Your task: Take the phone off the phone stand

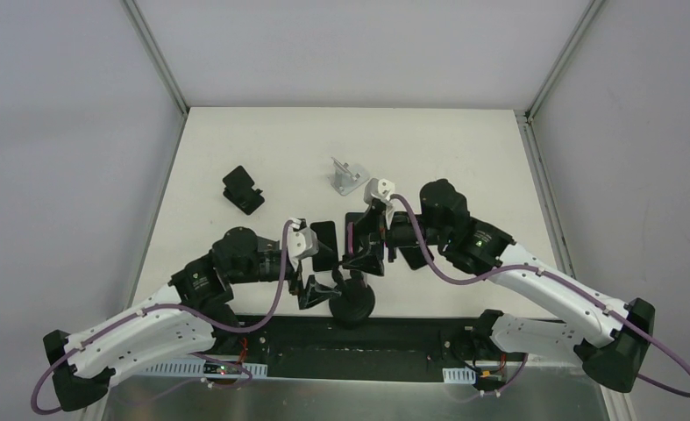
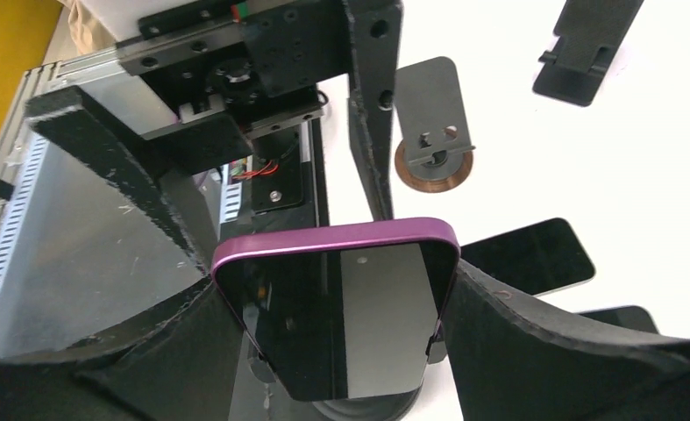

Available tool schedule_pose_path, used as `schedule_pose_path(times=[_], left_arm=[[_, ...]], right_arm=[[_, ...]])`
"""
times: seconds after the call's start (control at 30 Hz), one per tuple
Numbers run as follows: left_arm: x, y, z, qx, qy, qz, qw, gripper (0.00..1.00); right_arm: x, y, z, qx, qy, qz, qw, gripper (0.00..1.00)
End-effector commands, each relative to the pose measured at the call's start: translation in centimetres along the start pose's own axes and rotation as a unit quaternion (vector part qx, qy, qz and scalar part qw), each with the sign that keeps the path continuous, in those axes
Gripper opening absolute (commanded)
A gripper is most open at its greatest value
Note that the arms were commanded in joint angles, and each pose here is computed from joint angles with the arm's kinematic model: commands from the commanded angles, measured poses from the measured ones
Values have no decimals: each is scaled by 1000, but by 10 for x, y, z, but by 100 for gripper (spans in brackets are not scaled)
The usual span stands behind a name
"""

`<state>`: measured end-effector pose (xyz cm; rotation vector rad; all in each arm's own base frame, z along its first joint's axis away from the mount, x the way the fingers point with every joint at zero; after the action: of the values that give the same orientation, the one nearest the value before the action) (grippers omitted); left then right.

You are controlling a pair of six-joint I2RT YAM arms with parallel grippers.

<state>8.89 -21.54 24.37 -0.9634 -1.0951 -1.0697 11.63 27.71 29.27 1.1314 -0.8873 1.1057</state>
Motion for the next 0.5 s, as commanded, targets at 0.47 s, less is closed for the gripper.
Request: schedule_pose_path(times=[0.47], left_arm=[[-13, 13, 33, 97, -37, -24, 994, 99]], right_arm=[[-2, -30, -23, -38, -63, 73, 995, 0]])
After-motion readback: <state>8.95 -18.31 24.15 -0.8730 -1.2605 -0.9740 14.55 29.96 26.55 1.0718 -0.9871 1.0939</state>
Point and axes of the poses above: each gripper's point midway between its finger pads, its own z axis back along the fingers, its own y axis along the line the jaws close on, x = y × z, the point moved 5 cm from there along z, back along the fingers, and after that the axes turned 2 degrees about -z, right-handed, at the moved point
